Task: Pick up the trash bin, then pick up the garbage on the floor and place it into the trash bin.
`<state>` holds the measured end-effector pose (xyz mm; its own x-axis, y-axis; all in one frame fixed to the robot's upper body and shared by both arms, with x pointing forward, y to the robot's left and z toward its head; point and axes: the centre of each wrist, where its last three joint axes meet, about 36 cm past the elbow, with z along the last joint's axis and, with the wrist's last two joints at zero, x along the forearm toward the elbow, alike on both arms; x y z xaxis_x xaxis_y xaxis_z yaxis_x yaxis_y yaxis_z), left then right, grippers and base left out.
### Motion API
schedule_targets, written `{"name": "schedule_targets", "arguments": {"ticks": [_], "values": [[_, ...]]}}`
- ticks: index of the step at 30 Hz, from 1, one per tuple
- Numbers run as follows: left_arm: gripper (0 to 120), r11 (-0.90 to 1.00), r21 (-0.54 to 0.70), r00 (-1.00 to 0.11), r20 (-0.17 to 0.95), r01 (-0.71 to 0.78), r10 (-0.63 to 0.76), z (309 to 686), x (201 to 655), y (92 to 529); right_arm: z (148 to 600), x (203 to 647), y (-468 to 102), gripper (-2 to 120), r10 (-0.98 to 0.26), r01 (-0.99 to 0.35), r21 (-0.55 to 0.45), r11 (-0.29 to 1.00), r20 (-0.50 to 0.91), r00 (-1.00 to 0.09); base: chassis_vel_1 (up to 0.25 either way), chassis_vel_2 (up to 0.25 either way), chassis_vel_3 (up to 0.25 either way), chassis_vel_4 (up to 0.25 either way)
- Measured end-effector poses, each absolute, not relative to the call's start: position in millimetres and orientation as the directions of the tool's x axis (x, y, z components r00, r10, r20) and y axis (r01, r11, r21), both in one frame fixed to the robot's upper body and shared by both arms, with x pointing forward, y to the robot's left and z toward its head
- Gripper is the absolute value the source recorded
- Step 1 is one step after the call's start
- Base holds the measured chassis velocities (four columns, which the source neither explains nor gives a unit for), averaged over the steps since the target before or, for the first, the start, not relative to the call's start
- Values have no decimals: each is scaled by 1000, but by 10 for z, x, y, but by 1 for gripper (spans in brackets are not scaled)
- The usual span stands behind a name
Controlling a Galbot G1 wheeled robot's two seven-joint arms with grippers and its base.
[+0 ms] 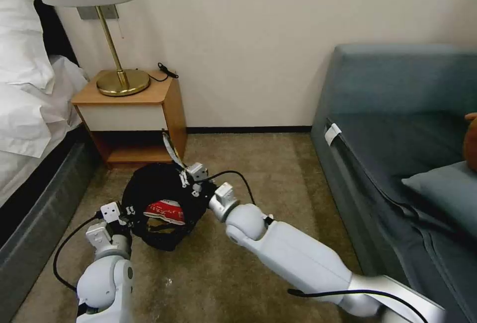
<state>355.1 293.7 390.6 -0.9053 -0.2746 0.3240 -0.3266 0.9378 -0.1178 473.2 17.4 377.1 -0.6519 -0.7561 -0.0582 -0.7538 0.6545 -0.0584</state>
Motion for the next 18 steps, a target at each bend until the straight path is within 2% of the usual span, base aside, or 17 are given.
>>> {"name": "schedule_targets", "arguments": {"ticks": [18], "values": [[4,939,-118,-905,329,-323,-270,3884,3538,2881,3512,4559,425,0,-781,-778,-72,624,-24,-624,0,0,0,0]]}}
